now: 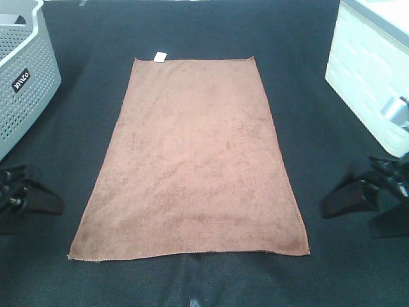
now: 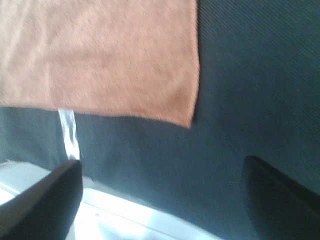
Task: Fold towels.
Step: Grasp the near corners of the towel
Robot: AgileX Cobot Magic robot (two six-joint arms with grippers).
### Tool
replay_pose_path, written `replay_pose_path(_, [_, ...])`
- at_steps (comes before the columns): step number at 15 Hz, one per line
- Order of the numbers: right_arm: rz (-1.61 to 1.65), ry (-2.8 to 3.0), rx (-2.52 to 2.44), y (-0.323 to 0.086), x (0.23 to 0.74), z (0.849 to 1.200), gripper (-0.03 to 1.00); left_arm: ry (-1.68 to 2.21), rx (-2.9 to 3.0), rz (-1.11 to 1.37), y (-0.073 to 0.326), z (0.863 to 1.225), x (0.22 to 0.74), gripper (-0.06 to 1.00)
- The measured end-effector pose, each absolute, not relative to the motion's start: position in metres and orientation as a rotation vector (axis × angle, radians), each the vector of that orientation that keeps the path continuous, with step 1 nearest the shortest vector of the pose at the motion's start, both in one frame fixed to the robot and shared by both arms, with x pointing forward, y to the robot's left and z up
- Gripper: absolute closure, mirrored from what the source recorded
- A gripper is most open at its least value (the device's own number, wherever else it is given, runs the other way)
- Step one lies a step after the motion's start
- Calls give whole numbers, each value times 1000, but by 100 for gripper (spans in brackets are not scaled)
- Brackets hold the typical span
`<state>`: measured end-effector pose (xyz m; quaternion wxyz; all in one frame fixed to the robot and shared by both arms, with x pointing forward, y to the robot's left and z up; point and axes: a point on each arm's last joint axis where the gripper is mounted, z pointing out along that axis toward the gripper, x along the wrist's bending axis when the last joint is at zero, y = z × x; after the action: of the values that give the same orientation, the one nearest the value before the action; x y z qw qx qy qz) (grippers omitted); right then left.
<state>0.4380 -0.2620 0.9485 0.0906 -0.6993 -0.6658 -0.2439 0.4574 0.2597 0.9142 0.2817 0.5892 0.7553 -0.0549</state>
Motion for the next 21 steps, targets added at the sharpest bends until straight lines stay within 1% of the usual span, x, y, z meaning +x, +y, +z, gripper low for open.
replay_pose_path(3, [-721, -1908, -2035, -258, 454, 919, 17, 2047, 1580, -222, 257, 888, 464, 30])
replay_pose_path(6, [-683, -1878, -2019, -257, 460, 896, 17, 1944, 1633, -290, 250, 876, 474, 30])
replay_pose_path(8, [-673, -1871, -2017, -257, 463, 884, 18, 1943, 1652, -288, 250, 867, 479, 30])
replay_pose_path(10, [-675, -1875, -2034, -258, 466, 878, 18, 1971, 1658, -247, 254, 865, 481, 30])
replay_pose_path(13, [-692, -1866, -2035, -257, 468, 875, 18, 1969, 1653, -258, 253, 863, 486, 30])
replay_pose_path(16, [-736, -1883, -1999, -251, 471, 868, 20, 1896, 1695, -352, 228, 856, 496, 31])
replay_pose_path(18, [-719, -1938, -1920, -231, 475, 865, 21, 1862, 1722, -382, 215, 854, 498, 31])
replay_pose_path(19, [-715, -1947, -1905, -222, 480, 864, 23, 1860, 1717, -393, 212, 853, 498, 31])
replay_pose_path(20, [-706, -1929, -1916, -218, 483, 862, 26, 1869, 1703, -400, 211, 852, 499, 34])
replay_pose_path(21, [-695, -1911, -1937, -216, 485, 861, 34, 1879, 1695, -407, 210, 850, 499, 42])
